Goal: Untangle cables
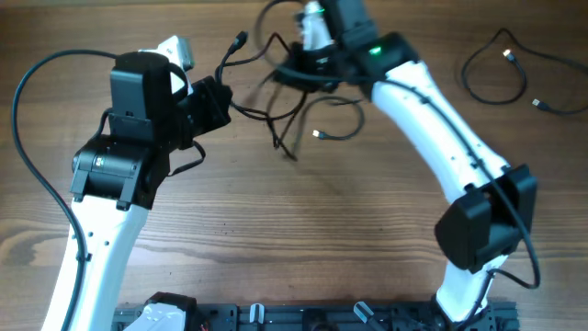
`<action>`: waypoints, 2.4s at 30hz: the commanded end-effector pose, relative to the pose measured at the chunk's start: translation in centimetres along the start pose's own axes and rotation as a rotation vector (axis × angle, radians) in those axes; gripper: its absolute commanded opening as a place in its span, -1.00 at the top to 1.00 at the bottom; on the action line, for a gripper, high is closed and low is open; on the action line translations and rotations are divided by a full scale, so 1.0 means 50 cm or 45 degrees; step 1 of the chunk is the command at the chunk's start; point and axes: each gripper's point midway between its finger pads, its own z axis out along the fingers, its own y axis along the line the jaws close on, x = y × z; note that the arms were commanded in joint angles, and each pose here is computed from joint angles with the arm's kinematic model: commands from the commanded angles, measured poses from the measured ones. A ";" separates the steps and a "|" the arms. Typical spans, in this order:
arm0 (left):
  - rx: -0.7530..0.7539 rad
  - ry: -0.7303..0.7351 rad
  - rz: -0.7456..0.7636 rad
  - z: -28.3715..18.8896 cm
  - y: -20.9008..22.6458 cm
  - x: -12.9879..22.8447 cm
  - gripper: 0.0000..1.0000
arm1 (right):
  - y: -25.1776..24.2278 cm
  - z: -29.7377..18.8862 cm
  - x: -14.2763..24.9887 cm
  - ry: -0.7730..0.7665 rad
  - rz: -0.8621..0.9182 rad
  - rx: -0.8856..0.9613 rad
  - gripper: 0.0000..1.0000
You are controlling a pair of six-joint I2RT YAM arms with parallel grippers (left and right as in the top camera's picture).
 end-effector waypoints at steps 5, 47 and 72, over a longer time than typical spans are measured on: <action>-0.208 -0.094 -0.016 -0.015 0.058 -0.022 0.92 | -0.325 -0.130 -0.084 -0.164 0.116 0.619 0.92; 0.173 0.656 0.118 0.458 -0.059 0.320 -0.02 | -0.420 -0.200 -0.094 -0.155 0.192 0.641 0.91; 0.037 0.272 0.084 0.401 -0.008 0.115 0.92 | -0.426 -0.203 -0.095 -0.161 0.191 0.662 0.91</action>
